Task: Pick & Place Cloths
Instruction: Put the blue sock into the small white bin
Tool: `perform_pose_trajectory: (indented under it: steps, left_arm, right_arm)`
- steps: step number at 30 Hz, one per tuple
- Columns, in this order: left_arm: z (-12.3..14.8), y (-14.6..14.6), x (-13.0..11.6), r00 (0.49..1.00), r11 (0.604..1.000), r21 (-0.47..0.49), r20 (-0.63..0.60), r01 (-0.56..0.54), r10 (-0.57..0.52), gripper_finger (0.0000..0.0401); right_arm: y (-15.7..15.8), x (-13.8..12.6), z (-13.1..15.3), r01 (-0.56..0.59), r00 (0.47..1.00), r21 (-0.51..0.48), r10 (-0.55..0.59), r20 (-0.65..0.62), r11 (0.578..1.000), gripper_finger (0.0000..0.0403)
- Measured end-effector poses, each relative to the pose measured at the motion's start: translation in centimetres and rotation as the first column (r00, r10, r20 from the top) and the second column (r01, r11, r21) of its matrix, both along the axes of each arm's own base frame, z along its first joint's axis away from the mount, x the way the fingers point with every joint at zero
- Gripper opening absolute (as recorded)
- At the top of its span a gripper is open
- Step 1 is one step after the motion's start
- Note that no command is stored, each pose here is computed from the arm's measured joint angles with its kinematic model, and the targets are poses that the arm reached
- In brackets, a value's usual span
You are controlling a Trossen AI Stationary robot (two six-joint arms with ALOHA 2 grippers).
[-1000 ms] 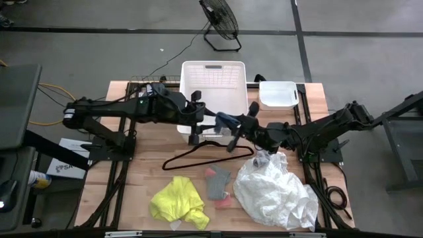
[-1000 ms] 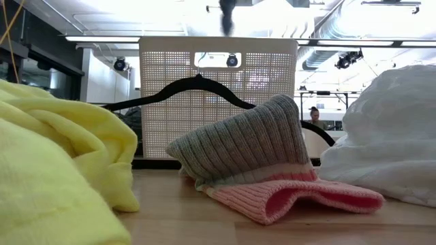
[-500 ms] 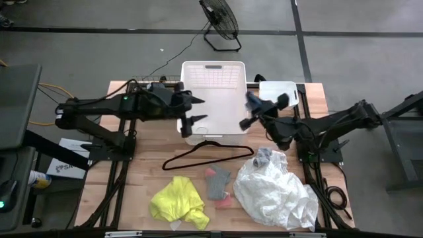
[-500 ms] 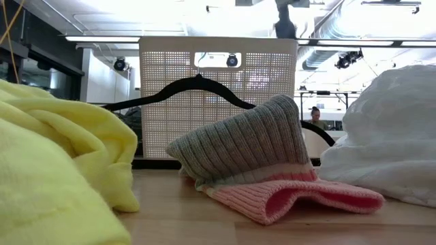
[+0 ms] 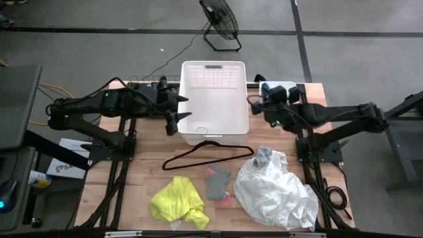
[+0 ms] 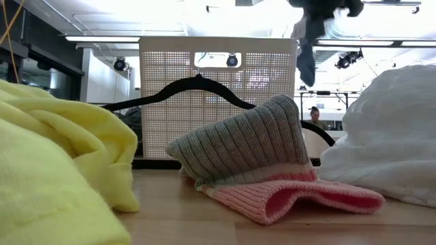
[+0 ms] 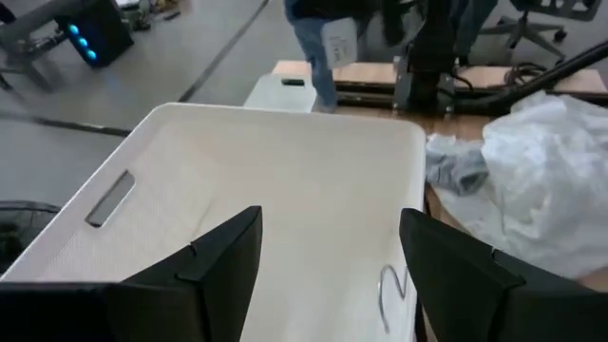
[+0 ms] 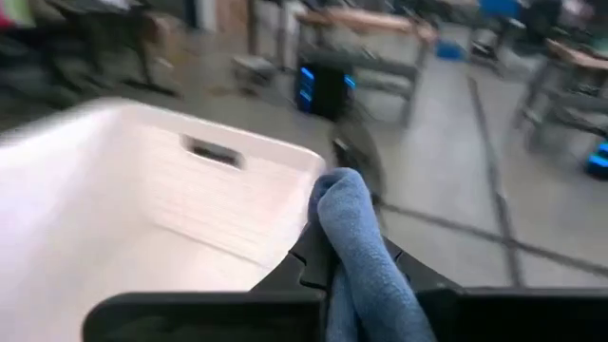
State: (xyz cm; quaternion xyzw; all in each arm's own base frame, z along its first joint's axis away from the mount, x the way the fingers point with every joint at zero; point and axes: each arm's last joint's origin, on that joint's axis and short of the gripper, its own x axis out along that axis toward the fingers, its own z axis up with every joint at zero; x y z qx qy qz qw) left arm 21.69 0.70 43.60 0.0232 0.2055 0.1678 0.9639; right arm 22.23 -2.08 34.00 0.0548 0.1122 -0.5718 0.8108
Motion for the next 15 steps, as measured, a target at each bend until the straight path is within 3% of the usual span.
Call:
perform_pose_trajectory:
  steps: [6, 15]
  left_arm:
    - [-0.4, 0.0, -0.1, 0.999, 1.0, -0.008, -0.039, -0.001, 0.001, 0.0246]
    - [-0.7, 0.0, 0.1, 0.998, 1.0, -0.024, -0.056, -0.008, 0.006, 0.0246]
  right_arm:
    - [-3.6, -1.6, -1.2, 0.129, 0.99, 0.13, -0.122, -0.064, 0.983, 0.0005]
    - [-7.5, -3.0, -1.7, 0.231, 0.962, 0.18, -0.196, -0.192, 0.956, 0.0005]
